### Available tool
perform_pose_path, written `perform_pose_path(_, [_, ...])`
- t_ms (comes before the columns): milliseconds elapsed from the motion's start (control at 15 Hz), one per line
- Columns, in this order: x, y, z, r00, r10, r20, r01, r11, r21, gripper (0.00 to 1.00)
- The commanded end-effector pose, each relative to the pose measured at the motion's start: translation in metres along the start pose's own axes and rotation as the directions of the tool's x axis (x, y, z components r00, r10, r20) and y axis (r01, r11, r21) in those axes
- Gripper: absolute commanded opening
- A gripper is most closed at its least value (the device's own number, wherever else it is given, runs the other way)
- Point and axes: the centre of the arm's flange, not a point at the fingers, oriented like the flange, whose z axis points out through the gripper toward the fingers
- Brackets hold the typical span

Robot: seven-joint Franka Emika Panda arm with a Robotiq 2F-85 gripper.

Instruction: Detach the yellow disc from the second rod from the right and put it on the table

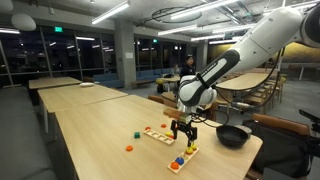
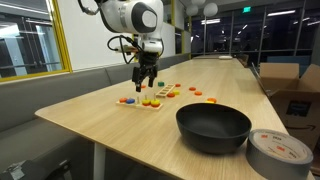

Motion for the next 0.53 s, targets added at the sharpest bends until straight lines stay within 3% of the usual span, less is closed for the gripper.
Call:
perform_pose_path(0, [0.005,-0.006,0.006,0.999,0.043,-0.031,-0.042,0.999,0.013,1.00])
perform_pose_path(467, [0.016,0.000,0.022,0.994,0.100,-0.049,-0.100,0.995,0.001,1.00])
